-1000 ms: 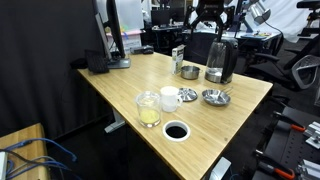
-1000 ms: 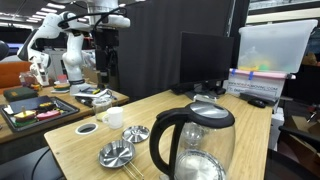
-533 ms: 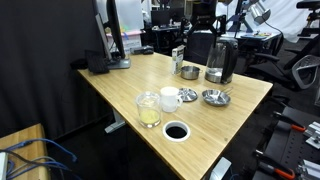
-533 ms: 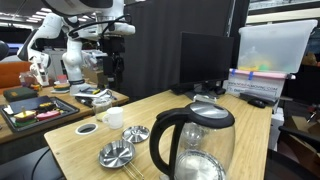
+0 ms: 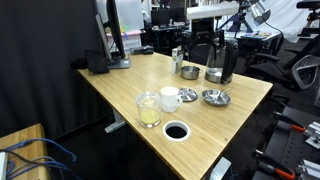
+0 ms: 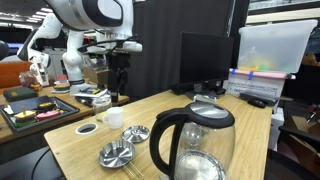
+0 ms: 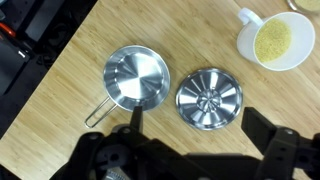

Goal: Cover the pan with the lid

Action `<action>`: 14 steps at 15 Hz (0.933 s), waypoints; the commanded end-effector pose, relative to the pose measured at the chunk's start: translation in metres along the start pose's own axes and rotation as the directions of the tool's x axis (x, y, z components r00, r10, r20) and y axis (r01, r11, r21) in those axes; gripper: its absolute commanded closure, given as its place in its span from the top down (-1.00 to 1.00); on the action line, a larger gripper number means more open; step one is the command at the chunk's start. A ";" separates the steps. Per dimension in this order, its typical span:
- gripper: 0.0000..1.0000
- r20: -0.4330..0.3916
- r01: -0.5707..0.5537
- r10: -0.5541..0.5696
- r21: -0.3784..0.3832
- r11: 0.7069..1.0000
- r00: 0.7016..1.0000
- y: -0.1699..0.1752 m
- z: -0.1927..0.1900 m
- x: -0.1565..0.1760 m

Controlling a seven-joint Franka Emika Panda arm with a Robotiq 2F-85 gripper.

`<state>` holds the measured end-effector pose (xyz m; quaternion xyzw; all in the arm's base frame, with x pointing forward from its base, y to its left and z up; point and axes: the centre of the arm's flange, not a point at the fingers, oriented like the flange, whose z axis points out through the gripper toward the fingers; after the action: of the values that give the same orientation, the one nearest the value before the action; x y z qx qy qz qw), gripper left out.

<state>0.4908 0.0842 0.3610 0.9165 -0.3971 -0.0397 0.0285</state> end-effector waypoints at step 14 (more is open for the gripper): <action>1.00 0.121 -0.029 0.035 -0.048 0.998 0.992 -0.040 0.088 0.027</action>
<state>0.5289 0.0896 0.2680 0.9060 -0.4088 -0.1054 0.0301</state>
